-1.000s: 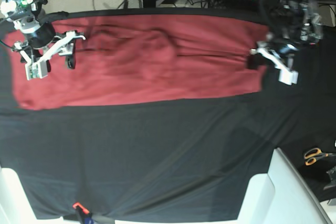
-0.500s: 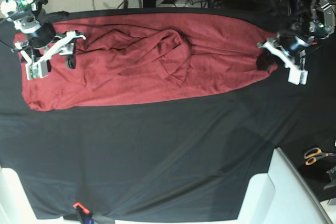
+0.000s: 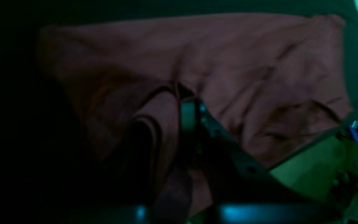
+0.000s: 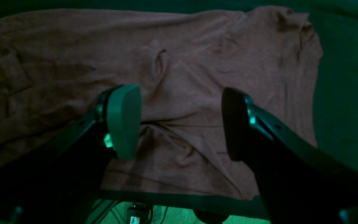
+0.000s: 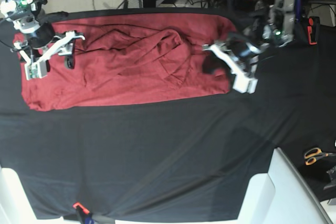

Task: Fold the T-shirt properly
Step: 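Fold the shoulder end toward the right gripper with the left gripper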

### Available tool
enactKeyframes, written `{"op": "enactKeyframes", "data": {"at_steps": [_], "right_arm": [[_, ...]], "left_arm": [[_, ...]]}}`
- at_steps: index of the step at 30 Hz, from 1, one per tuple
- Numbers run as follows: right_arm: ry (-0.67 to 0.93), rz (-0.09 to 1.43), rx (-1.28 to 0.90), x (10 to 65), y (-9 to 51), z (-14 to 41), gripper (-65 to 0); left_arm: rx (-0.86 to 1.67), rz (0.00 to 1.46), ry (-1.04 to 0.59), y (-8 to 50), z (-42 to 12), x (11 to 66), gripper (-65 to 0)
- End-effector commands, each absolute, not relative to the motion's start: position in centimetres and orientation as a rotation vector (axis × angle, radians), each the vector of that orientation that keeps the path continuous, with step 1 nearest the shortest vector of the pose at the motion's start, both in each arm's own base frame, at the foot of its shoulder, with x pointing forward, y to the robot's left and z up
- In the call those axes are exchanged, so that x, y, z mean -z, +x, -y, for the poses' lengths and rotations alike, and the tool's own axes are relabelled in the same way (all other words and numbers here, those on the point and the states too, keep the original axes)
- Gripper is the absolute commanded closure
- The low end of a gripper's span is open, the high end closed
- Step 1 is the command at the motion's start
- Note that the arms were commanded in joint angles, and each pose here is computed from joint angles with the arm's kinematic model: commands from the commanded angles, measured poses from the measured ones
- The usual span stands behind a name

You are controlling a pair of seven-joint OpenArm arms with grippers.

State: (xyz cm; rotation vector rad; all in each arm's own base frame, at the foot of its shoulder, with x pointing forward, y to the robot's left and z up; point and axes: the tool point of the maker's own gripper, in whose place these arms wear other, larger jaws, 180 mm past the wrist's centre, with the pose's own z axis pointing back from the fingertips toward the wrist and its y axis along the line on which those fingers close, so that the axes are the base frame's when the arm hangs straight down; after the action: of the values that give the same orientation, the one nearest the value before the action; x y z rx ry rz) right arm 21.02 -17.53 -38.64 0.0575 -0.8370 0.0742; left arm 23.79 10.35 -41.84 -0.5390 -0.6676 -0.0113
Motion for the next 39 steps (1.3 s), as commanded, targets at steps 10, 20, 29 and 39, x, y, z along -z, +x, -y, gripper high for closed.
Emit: {"op": "enactKeyframes", "data": {"at_steps": [10,20,29,39], "right_arm": [[0.064,0.881,-0.075,37.7,21.6,17.5,-38.9],[0.063,0.881,-0.074,37.7,21.6,17.5,-38.9],[0.061,0.88,-0.072,37.7,21.6,17.6,-38.9],[0.06,0.88,-0.071,37.7,21.5,17.7,-38.9]], "left_arm": [[0.096,0.655,-0.643,25.2,-3.1,40.4,0.0],[0.194,0.606,-0.711,25.4,2.3,40.7,0.0],[0.24,0.595,-0.763,25.8,5.8,40.1,0.0],[0.206,0.559,-0.766,26.3,7.1,41.1,0.0]]}}
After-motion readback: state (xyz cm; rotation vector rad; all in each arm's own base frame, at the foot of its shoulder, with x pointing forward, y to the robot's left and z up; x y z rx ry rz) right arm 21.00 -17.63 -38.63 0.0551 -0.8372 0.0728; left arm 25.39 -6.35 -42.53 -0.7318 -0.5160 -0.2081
